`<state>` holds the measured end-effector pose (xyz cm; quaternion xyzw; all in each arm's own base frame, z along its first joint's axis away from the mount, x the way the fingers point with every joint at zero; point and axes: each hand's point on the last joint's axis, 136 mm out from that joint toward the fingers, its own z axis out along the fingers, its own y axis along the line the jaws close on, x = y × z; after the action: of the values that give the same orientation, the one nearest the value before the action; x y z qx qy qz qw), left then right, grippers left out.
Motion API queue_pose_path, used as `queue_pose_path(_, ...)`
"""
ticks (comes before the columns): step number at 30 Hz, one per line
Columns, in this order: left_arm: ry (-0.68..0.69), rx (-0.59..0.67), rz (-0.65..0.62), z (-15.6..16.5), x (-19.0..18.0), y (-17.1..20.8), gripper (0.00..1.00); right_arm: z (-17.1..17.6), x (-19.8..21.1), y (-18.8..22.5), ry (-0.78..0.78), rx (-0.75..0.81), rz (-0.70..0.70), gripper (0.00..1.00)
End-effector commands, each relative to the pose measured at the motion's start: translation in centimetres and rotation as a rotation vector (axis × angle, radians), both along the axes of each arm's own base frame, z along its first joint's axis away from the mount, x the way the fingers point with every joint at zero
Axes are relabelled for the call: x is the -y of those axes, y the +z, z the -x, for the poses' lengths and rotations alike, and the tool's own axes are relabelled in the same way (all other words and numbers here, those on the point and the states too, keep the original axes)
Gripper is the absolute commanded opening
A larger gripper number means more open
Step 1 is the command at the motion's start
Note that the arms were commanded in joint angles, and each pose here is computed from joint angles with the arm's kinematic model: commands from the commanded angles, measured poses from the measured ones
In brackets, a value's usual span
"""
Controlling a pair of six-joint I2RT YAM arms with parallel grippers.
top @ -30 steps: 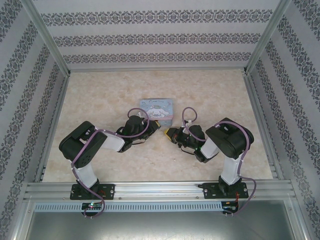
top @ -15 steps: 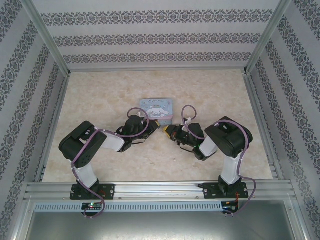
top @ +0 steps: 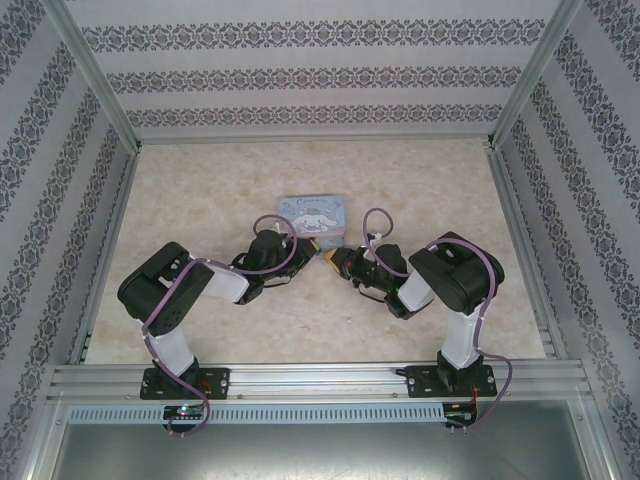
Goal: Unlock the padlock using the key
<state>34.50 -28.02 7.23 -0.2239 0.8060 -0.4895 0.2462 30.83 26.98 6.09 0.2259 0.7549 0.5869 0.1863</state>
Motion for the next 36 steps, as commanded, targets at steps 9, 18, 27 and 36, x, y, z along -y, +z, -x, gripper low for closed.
queue_pose_path(9,-0.001,0.066,0.198,-0.6,1.2,3.8,0.00,-2.0,-0.4,3.4,-0.036,0.060,-0.091,0.00)
queue_pose_path(18,0.006,0.087,0.265,-0.8,1.6,5.5,0.00,-2.9,-0.9,5.1,-0.044,0.047,-0.157,0.00)
queue_pose_path(27,-0.009,0.093,0.274,-0.9,2.2,5.8,0.00,-3.5,-1.4,6.6,-0.033,0.034,-0.214,0.00)
queue_pose_path(36,-0.018,0.088,0.249,-0.6,2.1,5.0,0.00,-4.6,-0.1,7.6,-0.043,0.020,-0.252,0.00)
